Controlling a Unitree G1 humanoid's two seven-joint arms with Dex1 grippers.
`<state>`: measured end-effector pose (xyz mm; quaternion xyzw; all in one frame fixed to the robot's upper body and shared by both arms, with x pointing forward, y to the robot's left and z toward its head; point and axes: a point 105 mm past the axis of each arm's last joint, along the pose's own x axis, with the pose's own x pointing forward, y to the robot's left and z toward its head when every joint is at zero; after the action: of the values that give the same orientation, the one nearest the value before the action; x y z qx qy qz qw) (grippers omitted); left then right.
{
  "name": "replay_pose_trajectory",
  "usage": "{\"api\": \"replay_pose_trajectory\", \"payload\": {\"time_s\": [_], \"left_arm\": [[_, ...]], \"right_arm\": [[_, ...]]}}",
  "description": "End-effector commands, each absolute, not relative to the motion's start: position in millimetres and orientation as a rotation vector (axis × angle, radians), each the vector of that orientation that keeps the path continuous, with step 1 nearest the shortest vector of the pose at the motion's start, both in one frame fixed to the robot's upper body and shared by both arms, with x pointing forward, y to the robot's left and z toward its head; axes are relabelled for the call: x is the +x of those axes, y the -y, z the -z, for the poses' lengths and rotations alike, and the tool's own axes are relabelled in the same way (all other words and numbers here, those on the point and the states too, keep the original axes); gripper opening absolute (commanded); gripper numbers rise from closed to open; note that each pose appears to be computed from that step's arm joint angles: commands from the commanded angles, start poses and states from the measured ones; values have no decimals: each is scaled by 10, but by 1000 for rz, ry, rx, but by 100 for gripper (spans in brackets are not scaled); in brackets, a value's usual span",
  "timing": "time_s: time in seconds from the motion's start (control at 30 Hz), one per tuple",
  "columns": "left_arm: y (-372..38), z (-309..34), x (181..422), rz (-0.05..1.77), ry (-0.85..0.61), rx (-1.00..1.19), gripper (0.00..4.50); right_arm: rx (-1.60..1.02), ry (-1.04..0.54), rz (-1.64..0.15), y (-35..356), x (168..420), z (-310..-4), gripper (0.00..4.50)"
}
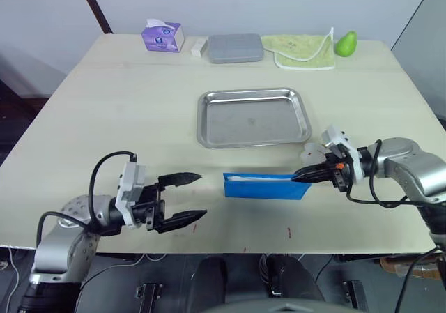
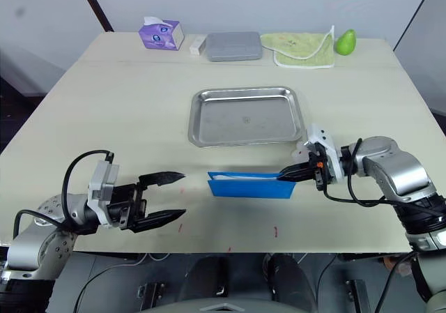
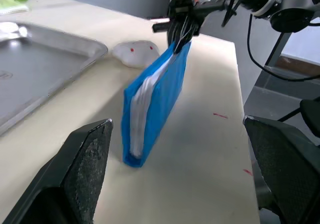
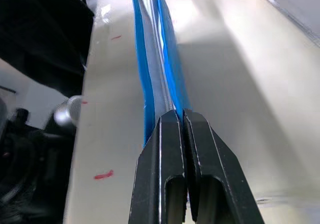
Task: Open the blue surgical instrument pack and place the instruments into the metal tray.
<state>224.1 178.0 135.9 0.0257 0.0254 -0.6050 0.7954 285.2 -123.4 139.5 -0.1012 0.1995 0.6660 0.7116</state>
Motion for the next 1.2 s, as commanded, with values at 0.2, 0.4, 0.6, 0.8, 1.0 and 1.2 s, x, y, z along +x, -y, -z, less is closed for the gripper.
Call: {"api": "replay_pose_trajectory", "payload": {"time_s": [0.2, 0.4, 0.6, 0.8, 1.0, 1.2], "left_arm": [[-1799, -1410, 2386, 1345, -75, 86, 450], [-1634, -1336, 2561, 1422, -79, 104, 450], [-1443, -1306, 2657, 1487, -62, 104, 231], [-1337, -1310, 2688, 1520, -40, 109, 231], [-1307, -1294, 2705, 1534, -34, 124, 231], [-1261, -1250, 2722, 1543, -22, 140, 231]], "right_arm": [[-263, -437, -1516, 1171, 2785, -1394, 2], [-269, -426, -1513, 1144, 2767, -1414, 2], [-268, -422, -1504, 1125, 2746, -1439, 0], [-268, -416, -1492, 1110, 2747, -1457, 0], [-269, -411, -1483, 1103, 2765, -1474, 0], [-270, -408, -1480, 1102, 2767, -1474, 0]]}}
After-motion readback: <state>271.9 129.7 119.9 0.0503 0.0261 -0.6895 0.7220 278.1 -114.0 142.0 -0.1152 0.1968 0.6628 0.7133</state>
